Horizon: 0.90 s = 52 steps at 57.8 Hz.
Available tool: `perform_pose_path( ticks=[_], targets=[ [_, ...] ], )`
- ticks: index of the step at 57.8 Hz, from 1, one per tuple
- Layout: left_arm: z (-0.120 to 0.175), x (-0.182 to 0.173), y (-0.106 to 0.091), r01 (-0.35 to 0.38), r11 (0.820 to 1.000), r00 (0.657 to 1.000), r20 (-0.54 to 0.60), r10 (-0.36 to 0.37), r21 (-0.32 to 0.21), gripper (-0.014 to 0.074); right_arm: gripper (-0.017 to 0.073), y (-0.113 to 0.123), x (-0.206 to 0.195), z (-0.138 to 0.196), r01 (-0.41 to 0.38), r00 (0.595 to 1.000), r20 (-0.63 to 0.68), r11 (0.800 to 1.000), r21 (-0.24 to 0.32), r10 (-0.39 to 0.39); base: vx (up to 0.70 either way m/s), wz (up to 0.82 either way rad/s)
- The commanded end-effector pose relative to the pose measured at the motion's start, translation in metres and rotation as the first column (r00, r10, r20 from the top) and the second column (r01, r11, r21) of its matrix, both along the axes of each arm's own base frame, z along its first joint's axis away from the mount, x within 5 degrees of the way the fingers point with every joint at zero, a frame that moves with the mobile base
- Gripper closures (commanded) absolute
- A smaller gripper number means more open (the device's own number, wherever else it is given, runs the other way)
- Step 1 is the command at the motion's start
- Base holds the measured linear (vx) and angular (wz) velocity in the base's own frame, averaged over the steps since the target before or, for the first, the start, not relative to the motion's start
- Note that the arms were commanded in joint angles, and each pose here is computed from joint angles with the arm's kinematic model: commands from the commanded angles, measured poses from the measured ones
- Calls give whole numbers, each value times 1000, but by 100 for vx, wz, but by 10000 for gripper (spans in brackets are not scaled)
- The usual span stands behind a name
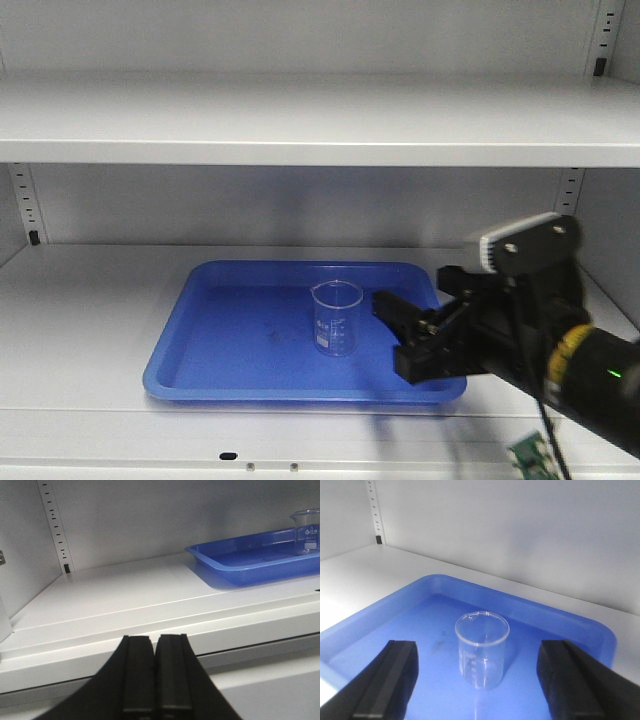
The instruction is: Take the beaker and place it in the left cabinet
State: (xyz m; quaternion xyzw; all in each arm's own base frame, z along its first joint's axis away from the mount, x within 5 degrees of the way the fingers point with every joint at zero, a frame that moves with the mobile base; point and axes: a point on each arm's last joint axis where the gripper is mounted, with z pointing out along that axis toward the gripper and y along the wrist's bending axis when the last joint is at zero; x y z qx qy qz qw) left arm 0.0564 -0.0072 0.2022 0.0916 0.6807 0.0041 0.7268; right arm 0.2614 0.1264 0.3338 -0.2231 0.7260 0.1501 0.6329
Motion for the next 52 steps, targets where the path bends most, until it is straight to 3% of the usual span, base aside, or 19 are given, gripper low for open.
perform_pose_path(
  ticks=[1,12,52],
  targets=[
    [3,-1,0,5,1000,996,84,-4,-16,592,20,-8,-22,25,-29,994,105,997,65,22,0,0],
    [3,-1,0,5,1000,996,84,-4,-16,592,20,-17,-42,23,-25,993,116,997,68,17,0,0],
    [3,-1,0,5,1000,996,84,-4,-16,592,22,-18,-43,23,-18,994,113,998,58,11,0,0]
  ],
)
